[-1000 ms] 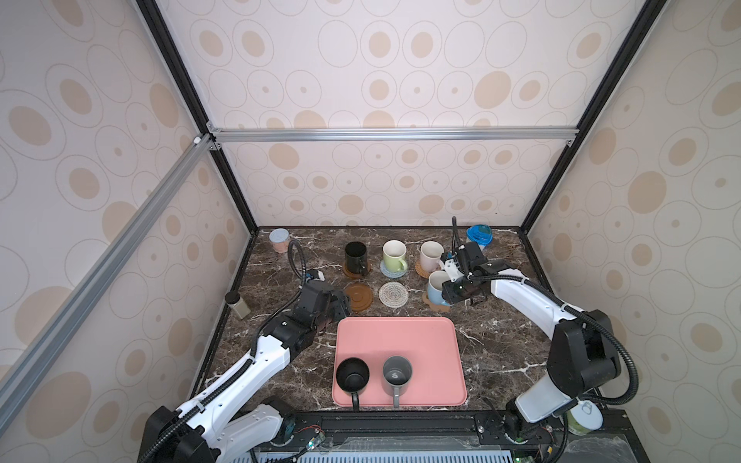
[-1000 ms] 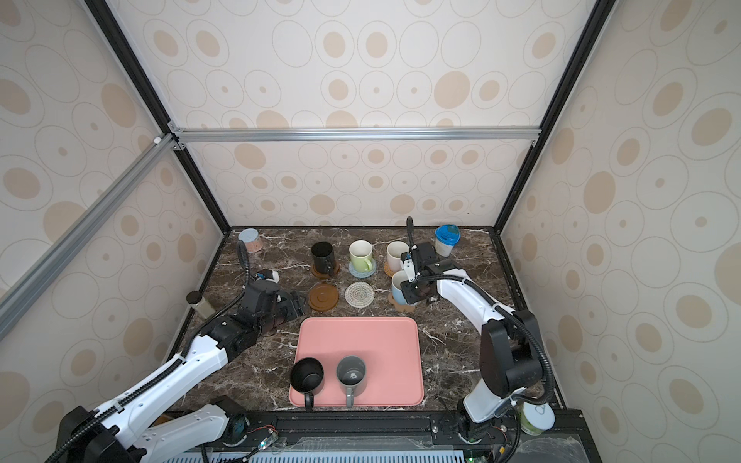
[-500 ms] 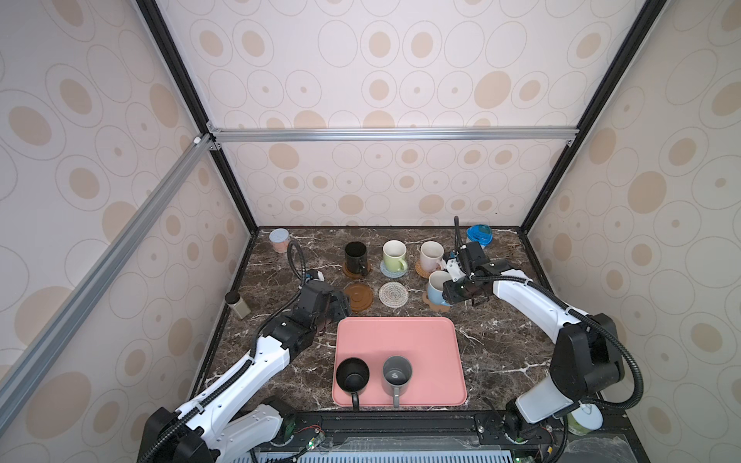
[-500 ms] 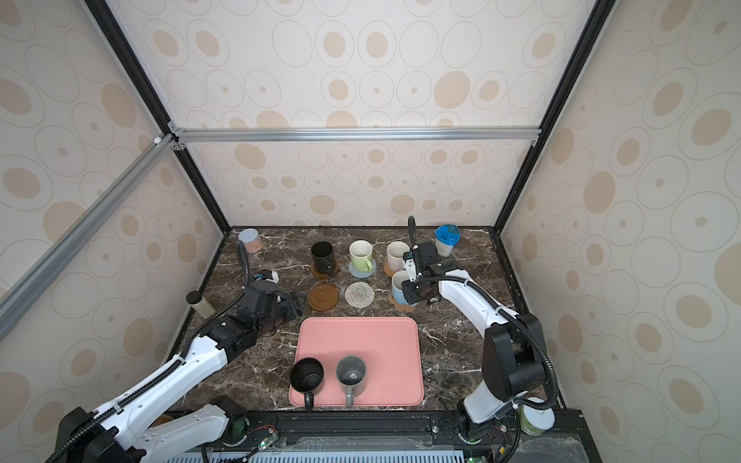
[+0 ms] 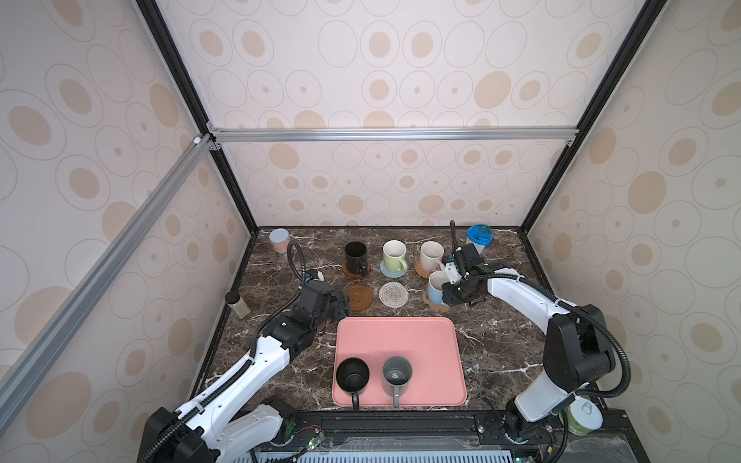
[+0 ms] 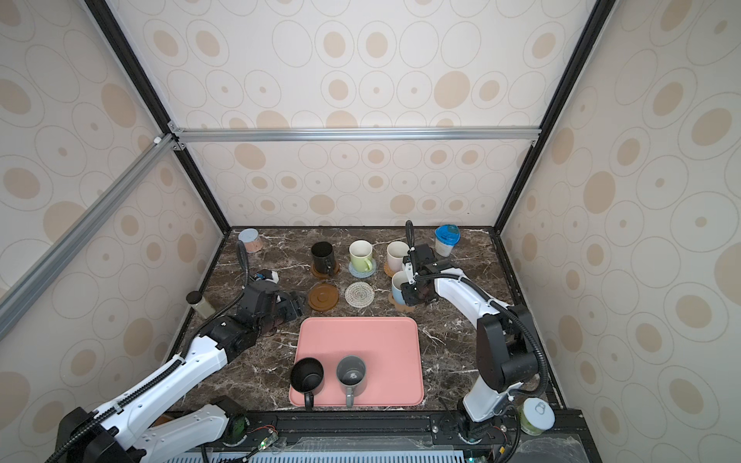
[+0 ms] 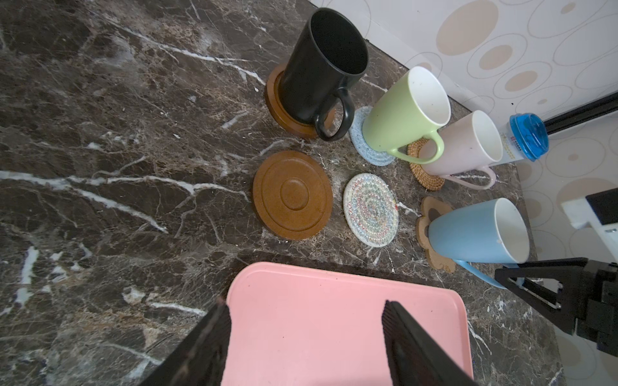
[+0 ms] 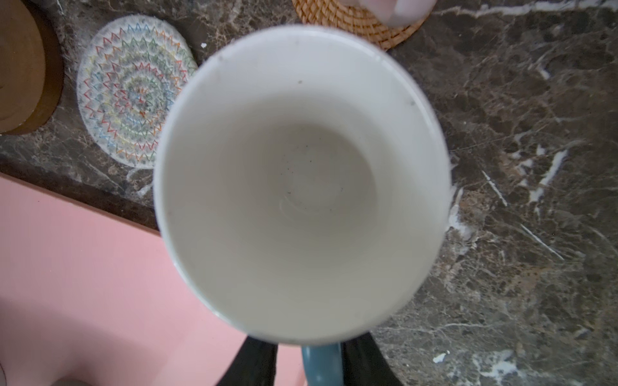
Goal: Place cups on coasters
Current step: Place the cup on the coaster, then pick up the cup from the tray.
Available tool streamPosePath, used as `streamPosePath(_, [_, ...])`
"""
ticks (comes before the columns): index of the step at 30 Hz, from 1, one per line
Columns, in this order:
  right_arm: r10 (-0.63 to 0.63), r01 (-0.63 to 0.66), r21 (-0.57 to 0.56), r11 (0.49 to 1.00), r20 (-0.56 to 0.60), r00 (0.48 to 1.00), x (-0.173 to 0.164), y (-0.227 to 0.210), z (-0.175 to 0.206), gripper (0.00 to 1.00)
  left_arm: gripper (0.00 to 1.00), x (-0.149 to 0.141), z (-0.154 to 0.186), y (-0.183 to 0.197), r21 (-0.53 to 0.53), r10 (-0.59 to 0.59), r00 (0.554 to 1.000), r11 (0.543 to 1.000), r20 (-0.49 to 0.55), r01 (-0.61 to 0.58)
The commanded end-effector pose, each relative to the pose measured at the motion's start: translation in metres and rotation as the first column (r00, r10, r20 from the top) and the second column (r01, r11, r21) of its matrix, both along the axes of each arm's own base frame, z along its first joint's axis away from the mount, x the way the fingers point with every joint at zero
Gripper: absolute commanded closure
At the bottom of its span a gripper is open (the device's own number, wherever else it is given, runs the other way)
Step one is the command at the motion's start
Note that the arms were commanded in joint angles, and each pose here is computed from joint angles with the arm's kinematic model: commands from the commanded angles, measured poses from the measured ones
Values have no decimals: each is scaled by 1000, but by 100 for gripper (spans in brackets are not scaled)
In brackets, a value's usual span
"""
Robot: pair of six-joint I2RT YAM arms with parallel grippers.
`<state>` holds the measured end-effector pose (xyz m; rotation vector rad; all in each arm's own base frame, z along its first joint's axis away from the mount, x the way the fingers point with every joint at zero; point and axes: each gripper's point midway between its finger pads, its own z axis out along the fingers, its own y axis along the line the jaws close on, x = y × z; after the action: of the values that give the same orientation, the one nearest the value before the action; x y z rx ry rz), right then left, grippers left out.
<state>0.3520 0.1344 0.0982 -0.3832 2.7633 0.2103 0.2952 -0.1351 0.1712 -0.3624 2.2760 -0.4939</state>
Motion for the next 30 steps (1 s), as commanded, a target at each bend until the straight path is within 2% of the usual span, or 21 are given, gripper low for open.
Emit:
streamPosePath(1, [-21, 22, 19, 1000, -5, 1000, 3, 2, 4, 68, 27, 1, 6, 5, 1, 23, 1000, 1000, 14, -23])
streamPosePath(12, [-36, 36, 28, 999, -13, 999, 1, 2, 2, 68, 27, -3, 4, 9, 2, 33, 999, 999, 14, -33])
streamPosePath(15, [-40, 40, 6, 999, -3, 999, 1, -2, 5, 65, 27, -5, 4, 10, 1, 35, 999, 999, 17, -35])
streamPosePath(23, [-32, 33, -22, 999, 40, 999, 1, -9, 31, 57, 27, -4, 3, 11, 1, 36, 999, 999, 19, -36])
streamPosePath(30, [-44, 50, -49, 998, 112, 993, -3, -20, 73, 53, 27, -4, 3, 12, 6, 38, 999, 999, 19, -38])
